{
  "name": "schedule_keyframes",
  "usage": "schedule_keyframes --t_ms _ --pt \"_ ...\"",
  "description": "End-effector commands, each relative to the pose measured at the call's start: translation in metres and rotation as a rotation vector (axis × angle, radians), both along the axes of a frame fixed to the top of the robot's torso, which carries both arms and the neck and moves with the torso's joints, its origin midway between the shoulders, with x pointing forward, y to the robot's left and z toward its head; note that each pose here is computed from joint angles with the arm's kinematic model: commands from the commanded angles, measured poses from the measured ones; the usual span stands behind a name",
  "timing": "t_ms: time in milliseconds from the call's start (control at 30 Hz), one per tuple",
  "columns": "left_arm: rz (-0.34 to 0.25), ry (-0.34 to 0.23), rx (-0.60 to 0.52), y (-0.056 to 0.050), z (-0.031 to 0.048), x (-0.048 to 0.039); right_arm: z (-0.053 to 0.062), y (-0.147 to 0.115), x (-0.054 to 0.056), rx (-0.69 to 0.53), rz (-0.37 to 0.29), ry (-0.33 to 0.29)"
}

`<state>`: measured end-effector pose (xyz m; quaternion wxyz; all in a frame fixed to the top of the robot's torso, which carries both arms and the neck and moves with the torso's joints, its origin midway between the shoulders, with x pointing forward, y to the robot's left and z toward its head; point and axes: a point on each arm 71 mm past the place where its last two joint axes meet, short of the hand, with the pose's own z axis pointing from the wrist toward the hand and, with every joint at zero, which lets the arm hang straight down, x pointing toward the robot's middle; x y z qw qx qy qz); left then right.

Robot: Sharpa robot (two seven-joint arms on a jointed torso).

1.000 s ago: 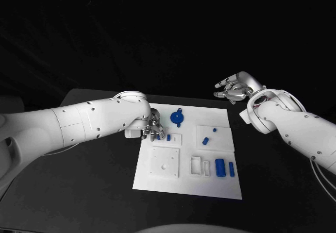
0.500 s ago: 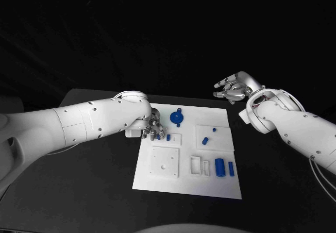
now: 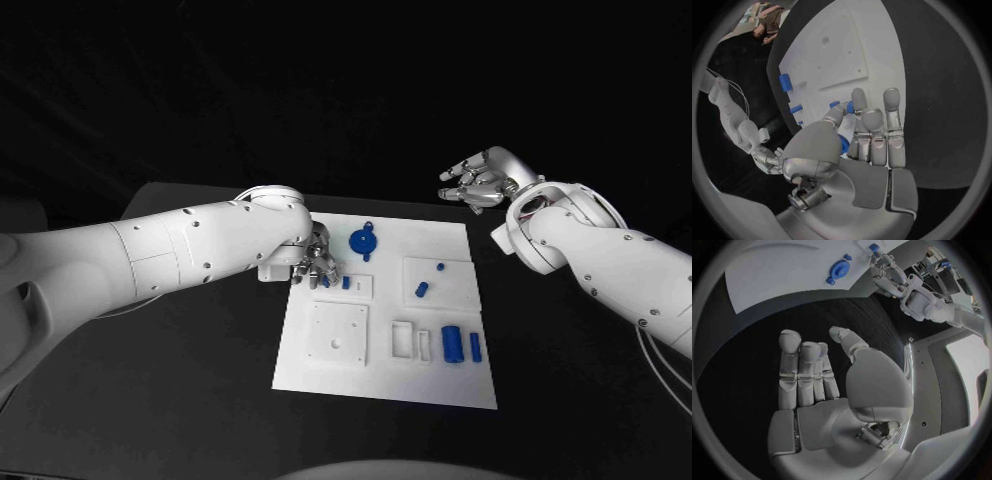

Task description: Assemble the parts on the task board

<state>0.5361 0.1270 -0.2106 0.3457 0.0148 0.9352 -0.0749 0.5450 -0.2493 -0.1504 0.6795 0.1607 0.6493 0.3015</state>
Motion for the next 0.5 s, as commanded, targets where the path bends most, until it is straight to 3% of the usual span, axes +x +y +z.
schedule_keyframes --t_ms 33,500 --pt "-0.028 0.071 0.041 0.0001 -0.0207 -0.0112 -0.0001 0.0015 -0.0003 -0.004 0.017 0.006" --pt "-0.031 0.074 0.038 0.0002 -0.0210 -0.0119 -0.0004 0.0022 -0.0002 -0.002 0.020 0.008"
